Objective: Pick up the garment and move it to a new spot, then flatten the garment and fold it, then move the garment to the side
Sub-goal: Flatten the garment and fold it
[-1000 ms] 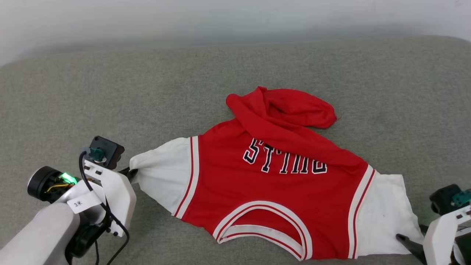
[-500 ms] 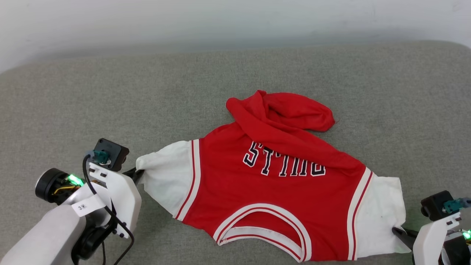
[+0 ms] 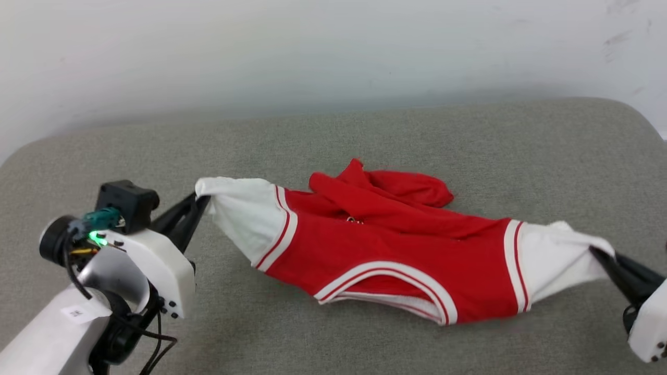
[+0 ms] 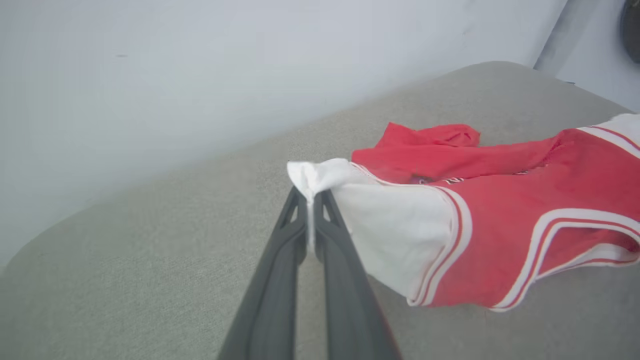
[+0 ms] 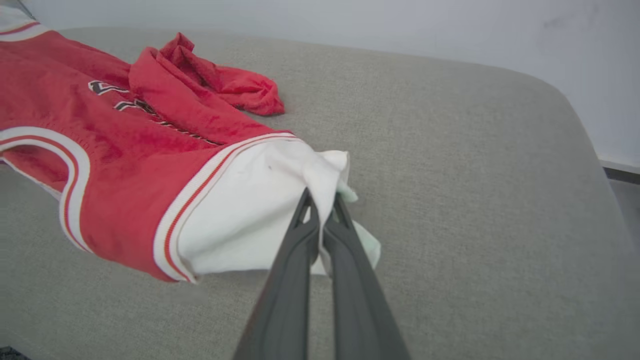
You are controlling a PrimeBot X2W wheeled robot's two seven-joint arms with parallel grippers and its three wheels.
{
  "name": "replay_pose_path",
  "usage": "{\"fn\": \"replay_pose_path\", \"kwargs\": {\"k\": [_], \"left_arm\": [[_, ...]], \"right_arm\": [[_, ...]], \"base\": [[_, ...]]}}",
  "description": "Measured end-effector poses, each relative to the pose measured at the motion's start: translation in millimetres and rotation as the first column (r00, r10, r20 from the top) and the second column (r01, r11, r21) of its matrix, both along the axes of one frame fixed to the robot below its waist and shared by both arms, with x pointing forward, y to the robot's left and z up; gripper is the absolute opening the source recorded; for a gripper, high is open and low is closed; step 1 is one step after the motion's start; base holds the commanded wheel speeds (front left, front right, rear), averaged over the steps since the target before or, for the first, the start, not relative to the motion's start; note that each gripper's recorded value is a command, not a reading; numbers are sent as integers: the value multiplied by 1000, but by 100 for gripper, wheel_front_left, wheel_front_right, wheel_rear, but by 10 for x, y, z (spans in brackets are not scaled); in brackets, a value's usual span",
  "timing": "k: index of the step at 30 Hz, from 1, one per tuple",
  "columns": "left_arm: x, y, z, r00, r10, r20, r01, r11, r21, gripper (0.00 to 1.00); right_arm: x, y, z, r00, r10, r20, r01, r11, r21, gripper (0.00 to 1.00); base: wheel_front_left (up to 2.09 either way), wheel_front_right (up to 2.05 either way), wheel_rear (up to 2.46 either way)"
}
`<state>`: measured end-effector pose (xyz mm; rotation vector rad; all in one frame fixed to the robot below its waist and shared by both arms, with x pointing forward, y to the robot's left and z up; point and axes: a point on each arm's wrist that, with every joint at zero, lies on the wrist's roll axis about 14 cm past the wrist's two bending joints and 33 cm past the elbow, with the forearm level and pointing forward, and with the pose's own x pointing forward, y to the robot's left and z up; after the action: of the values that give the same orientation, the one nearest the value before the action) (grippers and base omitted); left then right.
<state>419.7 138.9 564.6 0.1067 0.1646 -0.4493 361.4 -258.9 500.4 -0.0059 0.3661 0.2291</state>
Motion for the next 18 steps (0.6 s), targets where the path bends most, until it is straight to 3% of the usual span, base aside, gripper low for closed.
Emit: {"fn": "replay_pose_path", "kwargs": {"k": [7, 18], "left_arm": [[5, -128, 886, 959, -12, 285, 36, 996, -81, 0], [-70, -309, 1888, 830, -32, 557, 118, 986, -120, 0]], "right_arm": [[44, 32, 876, 969, -14, 249, 7, 1000, 28, 0], [16, 140, 1983, 856, -1, 517, -20, 999, 34, 0]], "base": [[0, 0, 0], [0, 0, 0]]}}
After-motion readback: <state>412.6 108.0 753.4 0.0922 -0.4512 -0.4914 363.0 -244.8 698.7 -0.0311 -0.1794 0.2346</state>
